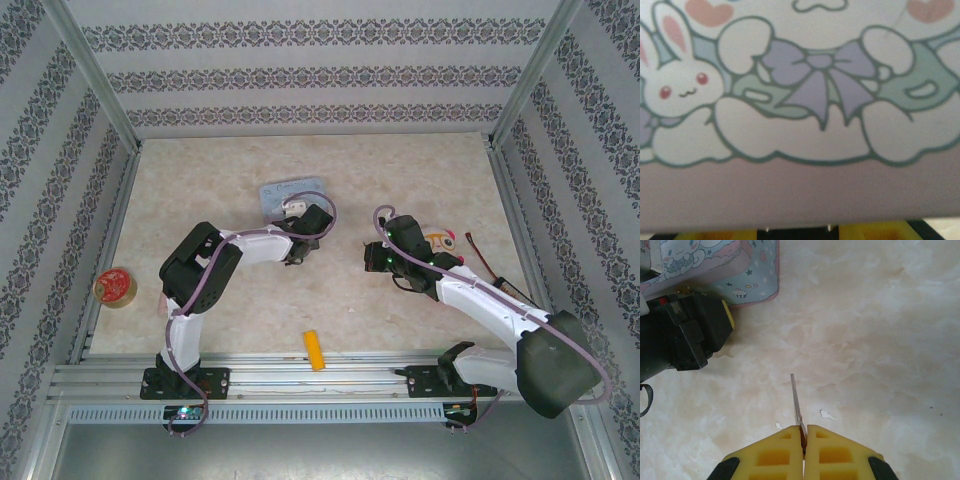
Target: Unlock a padlock with a key
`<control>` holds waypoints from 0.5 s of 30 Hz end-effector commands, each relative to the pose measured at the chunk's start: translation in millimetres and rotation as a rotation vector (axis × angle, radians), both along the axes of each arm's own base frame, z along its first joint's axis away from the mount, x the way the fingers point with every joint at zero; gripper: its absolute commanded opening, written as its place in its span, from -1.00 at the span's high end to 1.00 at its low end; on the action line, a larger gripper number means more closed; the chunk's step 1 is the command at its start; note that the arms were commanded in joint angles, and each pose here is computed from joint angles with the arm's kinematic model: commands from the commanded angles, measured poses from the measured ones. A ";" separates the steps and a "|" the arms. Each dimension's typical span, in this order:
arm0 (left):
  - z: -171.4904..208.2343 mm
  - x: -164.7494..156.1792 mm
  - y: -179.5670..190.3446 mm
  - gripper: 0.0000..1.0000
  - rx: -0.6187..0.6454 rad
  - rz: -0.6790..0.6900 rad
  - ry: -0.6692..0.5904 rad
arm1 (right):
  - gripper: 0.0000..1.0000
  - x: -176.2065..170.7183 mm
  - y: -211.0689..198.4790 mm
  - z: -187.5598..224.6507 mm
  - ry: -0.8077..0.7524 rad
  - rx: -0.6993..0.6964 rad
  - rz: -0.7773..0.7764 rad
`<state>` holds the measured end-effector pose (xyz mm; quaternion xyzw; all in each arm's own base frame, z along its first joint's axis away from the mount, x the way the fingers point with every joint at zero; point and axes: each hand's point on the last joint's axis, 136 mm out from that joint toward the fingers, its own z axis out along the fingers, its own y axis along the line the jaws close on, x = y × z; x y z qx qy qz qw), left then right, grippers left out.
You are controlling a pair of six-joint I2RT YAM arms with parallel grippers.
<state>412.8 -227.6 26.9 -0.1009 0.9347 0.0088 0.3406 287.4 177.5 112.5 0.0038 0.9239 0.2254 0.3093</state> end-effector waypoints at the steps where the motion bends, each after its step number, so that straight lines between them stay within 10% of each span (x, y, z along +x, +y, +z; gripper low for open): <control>1: 6.0 10.5 -2.9 0.66 -0.022 -0.015 -0.027 | 1.00 1.1 0.7 -2.8 0.008 0.021 -0.007; 15: 26.4 -13.2 -36.2 1.00 -0.332 -0.019 0.060 | 1.00 -10.9 39.1 -33.8 0.026 0.169 0.129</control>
